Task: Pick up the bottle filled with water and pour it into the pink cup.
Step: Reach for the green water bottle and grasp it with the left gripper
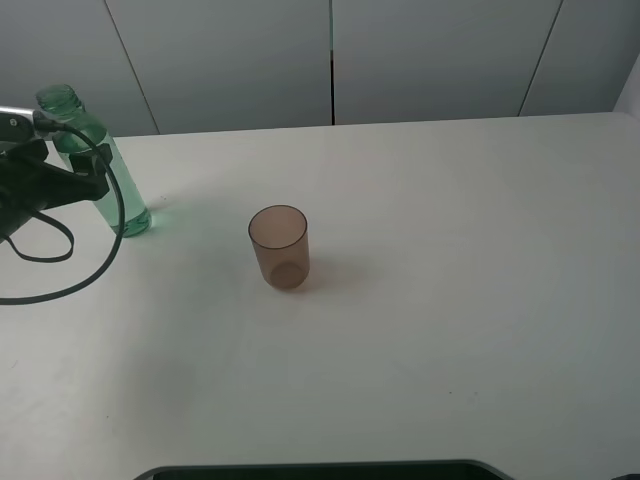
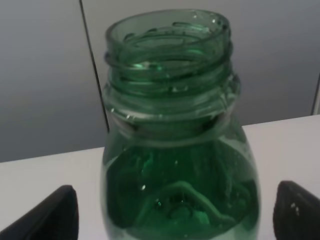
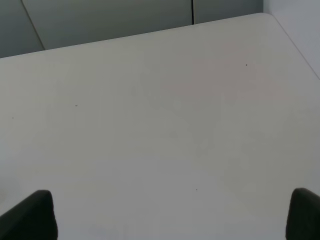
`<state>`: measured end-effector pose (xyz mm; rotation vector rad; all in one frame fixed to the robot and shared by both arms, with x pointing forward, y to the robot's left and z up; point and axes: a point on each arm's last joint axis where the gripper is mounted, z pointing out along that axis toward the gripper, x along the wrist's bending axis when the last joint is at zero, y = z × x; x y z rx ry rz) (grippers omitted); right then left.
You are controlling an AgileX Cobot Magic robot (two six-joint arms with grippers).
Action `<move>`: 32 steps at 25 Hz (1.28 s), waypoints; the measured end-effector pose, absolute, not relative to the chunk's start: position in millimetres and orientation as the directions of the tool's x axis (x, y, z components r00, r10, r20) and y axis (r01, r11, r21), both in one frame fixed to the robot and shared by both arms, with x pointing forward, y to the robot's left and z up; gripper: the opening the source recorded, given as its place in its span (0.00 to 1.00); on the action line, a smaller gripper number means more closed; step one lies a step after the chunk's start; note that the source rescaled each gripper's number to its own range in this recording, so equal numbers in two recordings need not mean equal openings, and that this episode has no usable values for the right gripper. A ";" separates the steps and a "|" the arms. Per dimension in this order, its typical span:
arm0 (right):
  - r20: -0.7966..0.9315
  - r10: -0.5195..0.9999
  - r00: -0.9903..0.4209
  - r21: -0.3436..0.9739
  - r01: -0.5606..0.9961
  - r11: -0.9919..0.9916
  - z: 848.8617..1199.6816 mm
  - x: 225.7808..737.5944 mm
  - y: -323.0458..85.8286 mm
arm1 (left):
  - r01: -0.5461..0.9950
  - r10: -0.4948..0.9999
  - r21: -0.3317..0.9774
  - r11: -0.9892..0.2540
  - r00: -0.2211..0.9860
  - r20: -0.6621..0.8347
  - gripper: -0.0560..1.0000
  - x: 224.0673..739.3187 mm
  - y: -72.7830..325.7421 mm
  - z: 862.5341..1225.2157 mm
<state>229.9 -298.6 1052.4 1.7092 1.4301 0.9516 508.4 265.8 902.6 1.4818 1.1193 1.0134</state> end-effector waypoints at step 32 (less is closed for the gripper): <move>0.097 0.988 0.119 0.870 0.471 -0.142 1052.4 229.9 -298.6 | 0.205 0.951 0.971 -0.126 0.303 0.059 0.99 540.3 256.6 867.0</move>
